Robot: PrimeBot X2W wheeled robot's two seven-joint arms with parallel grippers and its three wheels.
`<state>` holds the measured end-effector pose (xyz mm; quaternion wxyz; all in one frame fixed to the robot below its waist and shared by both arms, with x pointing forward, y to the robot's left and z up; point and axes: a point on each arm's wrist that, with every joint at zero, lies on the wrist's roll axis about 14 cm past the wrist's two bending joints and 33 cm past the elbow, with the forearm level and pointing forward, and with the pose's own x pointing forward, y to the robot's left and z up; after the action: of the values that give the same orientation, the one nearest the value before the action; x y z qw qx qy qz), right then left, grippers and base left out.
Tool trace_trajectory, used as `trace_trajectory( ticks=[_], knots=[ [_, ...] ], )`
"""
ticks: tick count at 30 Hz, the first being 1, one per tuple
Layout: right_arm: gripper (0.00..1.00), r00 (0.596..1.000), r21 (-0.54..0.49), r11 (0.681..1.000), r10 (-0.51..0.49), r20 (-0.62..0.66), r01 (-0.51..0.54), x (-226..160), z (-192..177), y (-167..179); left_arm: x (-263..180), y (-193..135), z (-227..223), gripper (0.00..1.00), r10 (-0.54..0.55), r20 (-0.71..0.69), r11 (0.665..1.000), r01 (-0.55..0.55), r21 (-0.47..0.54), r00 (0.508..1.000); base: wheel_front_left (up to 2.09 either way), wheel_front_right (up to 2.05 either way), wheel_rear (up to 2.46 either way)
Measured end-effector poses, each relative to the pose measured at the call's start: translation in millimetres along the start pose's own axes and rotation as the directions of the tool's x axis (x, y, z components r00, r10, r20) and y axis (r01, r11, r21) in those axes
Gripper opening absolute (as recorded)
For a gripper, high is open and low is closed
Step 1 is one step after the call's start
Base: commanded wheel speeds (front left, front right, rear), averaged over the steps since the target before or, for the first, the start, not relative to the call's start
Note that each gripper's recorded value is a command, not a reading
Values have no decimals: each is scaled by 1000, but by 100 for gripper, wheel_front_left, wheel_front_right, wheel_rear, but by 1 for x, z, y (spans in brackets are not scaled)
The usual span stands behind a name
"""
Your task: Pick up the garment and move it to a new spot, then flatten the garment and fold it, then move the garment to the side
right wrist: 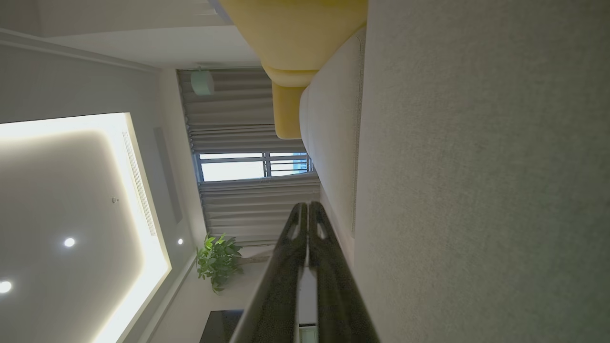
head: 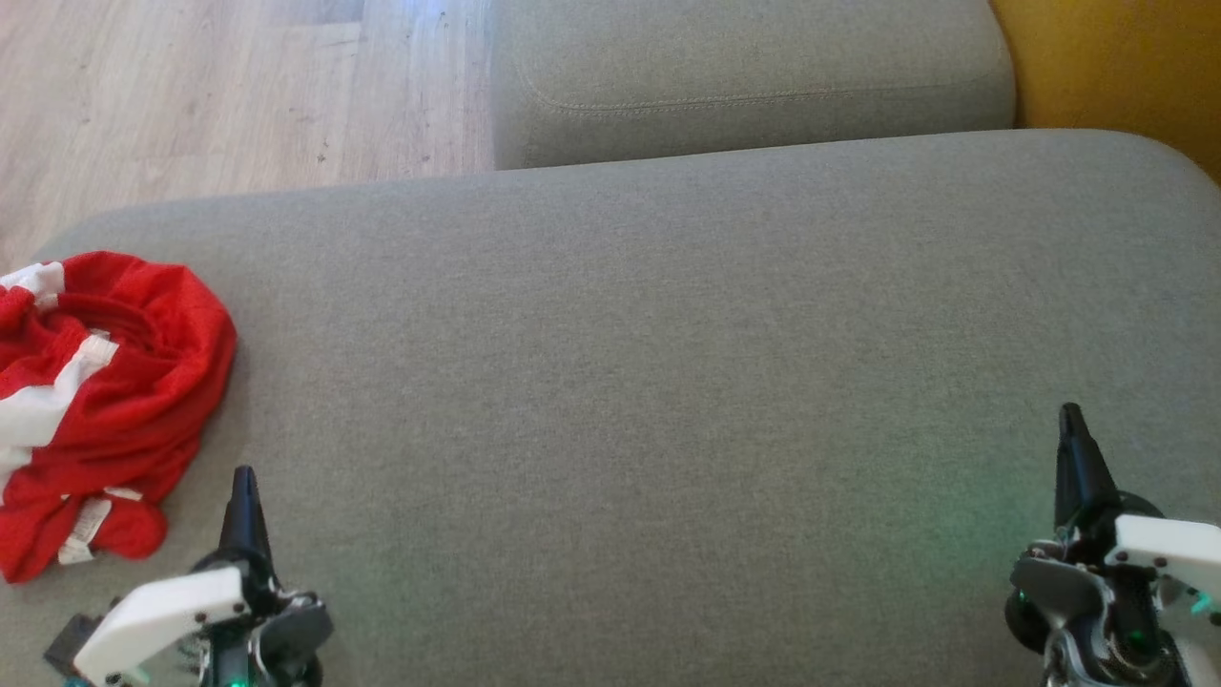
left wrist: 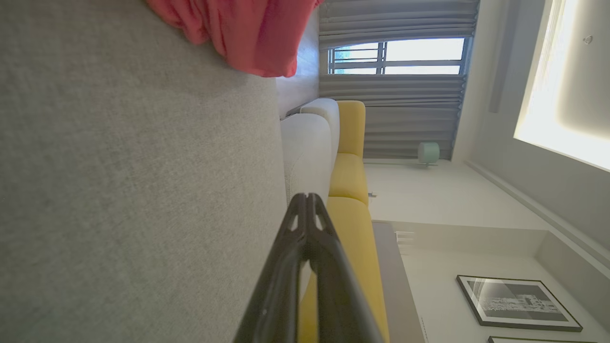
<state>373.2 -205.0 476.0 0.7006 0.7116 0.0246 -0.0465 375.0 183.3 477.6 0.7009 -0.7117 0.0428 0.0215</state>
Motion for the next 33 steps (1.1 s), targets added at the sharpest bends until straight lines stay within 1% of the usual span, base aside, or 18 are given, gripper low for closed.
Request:
trace_trajectory(
  ticks=[1,3,7,9,15,21,27,33],
  knots=[
    [100,1000,0,1000,0,0,0,0,0,0,0,0,0,100,0,0,1000,0,0,1000,0,0,0],
    [100,999,5,999,-36,1,36,-4,-1,-12,-3,11,-3,100,34,-4,999,-34,-6,999,0,0,0],
    [100,989,20,988,-151,5,151,-22,-1,-50,-21,49,-5,100,145,-2,989,-145,-24,989,0,0,0],
    [100,984,23,984,-176,5,176,-28,-2,-59,-27,58,-5,100,171,0,985,-171,-22,985,0,0,0],
    [100,985,-12,985,-170,2,170,-28,-6,-57,-26,52,-6,100,157,3,987,-157,32,988,0,0,0],
    [100,987,-87,983,-164,3,163,-27,-7,-54,-23,43,-12,100,133,-10,985,-131,114,991,0,0,0],
    [100,989,-178,973,-150,4,148,-27,-8,-49,-22,38,-17,100,127,-21,970,-120,211,992,0,0,0],
    [100,991,-278,953,-132,-11,124,-26,-14,-43,-20,33,-25,100,120,-36,948,-103,302,992,0,0,0]
  ],
)
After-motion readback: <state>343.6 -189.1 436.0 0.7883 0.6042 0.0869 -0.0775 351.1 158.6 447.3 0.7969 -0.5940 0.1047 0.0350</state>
